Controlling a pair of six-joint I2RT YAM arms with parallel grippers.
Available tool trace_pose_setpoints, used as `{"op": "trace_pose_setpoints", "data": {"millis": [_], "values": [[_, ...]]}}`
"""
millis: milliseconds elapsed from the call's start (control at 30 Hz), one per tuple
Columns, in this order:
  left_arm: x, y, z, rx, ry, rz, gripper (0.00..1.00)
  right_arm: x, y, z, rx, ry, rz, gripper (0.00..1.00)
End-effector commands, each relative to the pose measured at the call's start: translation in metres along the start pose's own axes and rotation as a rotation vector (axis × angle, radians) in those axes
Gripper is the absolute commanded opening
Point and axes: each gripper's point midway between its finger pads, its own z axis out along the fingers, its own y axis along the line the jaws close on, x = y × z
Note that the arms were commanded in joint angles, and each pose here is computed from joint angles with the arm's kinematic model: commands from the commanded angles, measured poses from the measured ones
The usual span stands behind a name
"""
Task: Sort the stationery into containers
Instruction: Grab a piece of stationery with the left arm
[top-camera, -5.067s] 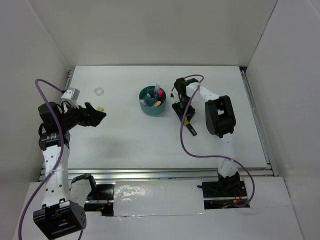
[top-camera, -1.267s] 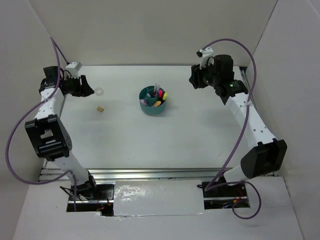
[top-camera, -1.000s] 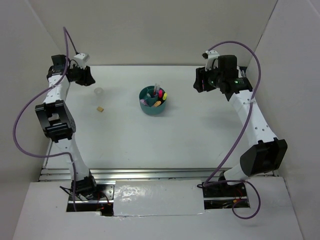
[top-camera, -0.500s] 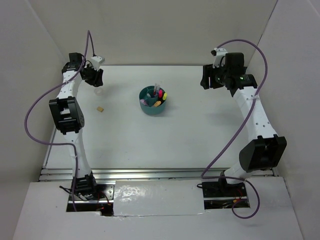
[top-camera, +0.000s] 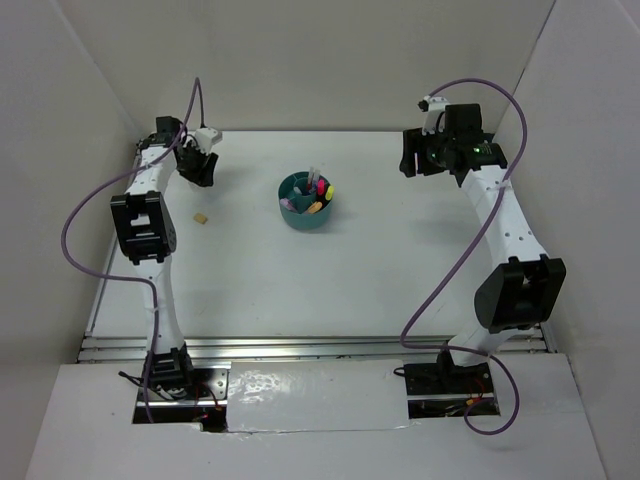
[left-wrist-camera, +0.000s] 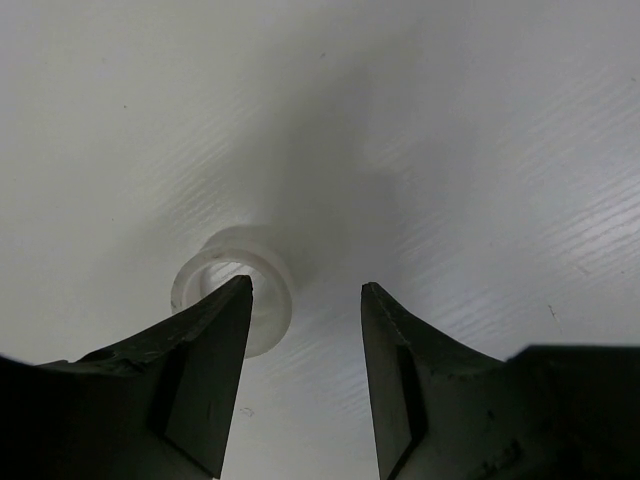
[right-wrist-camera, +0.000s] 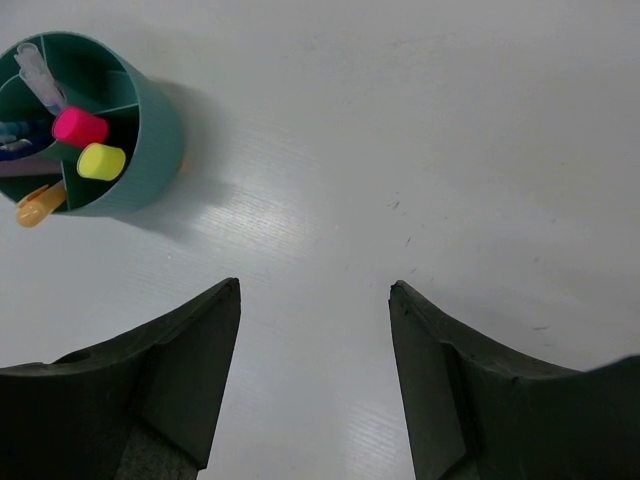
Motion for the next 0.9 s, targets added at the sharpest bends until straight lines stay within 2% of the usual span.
{"op": "trace_pose_setpoints", "data": {"millis": [0, 333, 667, 767, 867], "values": [[0.004, 0.008, 0.004, -0.017, 0.013, 0.008, 0.6, -0.011, -0.002, -0.01, 0.018, -0.03, -0.013, 0.68], [0.019, 0.021, 0.013, -0.032, 0.013, -0.054, 0.6, -0.01, 0.002, -0.009, 0.008, -0.019, -0.022, 0.69], [0.037, -0.009, 0.017, 0.074, 0.063, -0.03, 0.5, -0.02, 0.013, -0.012, -0.042, -0.045, -0.027, 0.66], [0.039, -0.018, 0.015, 0.107, 0.065, -0.04, 0.41, -0.027, 0.027, -0.017, -0.105, -0.07, -0.014, 0.67], [0.034, -0.027, 0.007, 0.138, 0.043, -0.034, 0.24, -0.04, 0.047, -0.024, -0.184, -0.104, -0.006, 0.68]]}}
